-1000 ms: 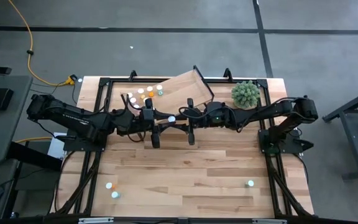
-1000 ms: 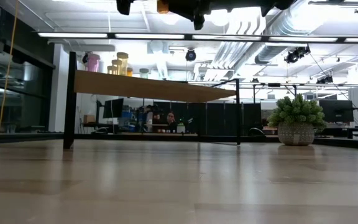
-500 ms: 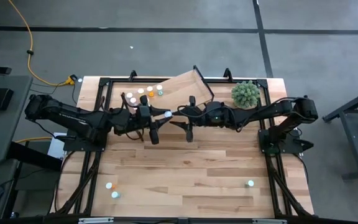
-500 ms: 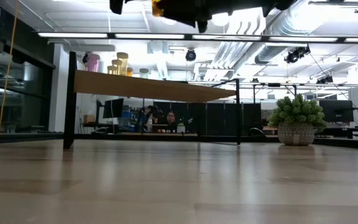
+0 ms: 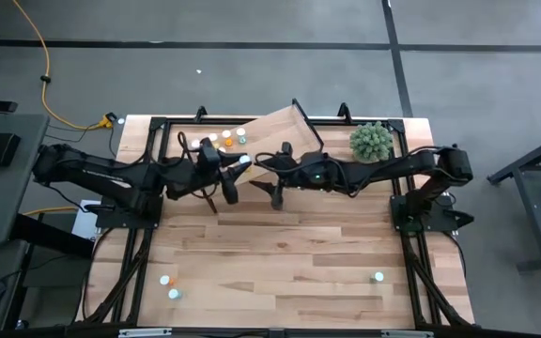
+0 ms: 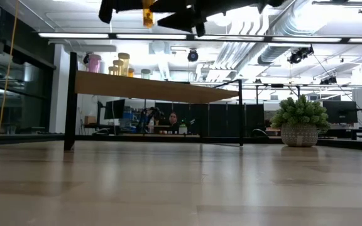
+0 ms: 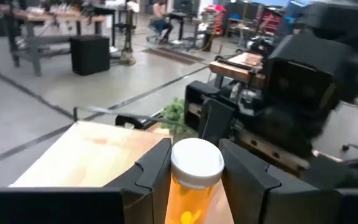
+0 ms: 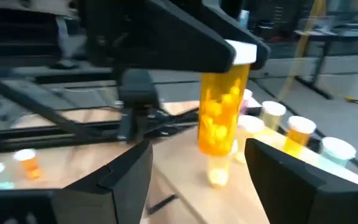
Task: Pick and place medicine bottles onto shelf by color
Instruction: Put the right orange pill bottle on the shelf aligned with the other orange pill bottle
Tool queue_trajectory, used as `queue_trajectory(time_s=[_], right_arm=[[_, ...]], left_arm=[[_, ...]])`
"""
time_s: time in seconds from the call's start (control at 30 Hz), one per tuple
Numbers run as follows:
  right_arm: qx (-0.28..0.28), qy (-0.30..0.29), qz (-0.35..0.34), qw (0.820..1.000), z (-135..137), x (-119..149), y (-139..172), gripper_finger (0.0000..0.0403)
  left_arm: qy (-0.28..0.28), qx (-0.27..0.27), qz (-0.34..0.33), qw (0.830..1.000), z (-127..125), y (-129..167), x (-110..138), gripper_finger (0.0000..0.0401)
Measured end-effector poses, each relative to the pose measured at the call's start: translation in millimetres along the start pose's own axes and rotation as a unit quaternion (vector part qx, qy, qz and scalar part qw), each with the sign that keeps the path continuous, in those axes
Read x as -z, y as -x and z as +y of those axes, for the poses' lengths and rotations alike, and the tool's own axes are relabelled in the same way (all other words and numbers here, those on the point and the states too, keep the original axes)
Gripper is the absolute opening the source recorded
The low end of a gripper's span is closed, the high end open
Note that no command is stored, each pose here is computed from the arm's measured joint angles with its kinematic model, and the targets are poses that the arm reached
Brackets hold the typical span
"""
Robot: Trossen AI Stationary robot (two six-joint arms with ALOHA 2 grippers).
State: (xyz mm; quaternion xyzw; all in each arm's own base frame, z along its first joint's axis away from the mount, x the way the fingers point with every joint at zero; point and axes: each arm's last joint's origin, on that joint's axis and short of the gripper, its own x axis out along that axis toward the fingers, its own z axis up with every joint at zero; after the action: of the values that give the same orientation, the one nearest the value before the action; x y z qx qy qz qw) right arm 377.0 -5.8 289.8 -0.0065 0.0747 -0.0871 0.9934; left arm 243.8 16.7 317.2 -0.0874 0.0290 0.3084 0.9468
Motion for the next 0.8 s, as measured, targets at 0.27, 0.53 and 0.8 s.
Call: queue_trajectory(time_s=[0.27,0.53,0.8], right_arm=[[0.077,-0.056,-0.004,0.995,-3.3,3.8,-22.6,0.0248],[0.102,-0.052,-0.028,0.993,-4.1,-9.6,-31.2,0.0248],[0.11,-0.043,-0.022,0.993,-3.4,-13.4,-37.9,0.0244]], left_arm=[[0.041,-0.028,-0.004,0.999,7.7,-5.5,-0.7,0.0113],[0.043,-0.04,-0.007,0.998,8.8,-6.1,-0.5,0.0113],[0.041,-0.046,-0.007,0.998,8.9,-6.7,0.2,0.0113]])
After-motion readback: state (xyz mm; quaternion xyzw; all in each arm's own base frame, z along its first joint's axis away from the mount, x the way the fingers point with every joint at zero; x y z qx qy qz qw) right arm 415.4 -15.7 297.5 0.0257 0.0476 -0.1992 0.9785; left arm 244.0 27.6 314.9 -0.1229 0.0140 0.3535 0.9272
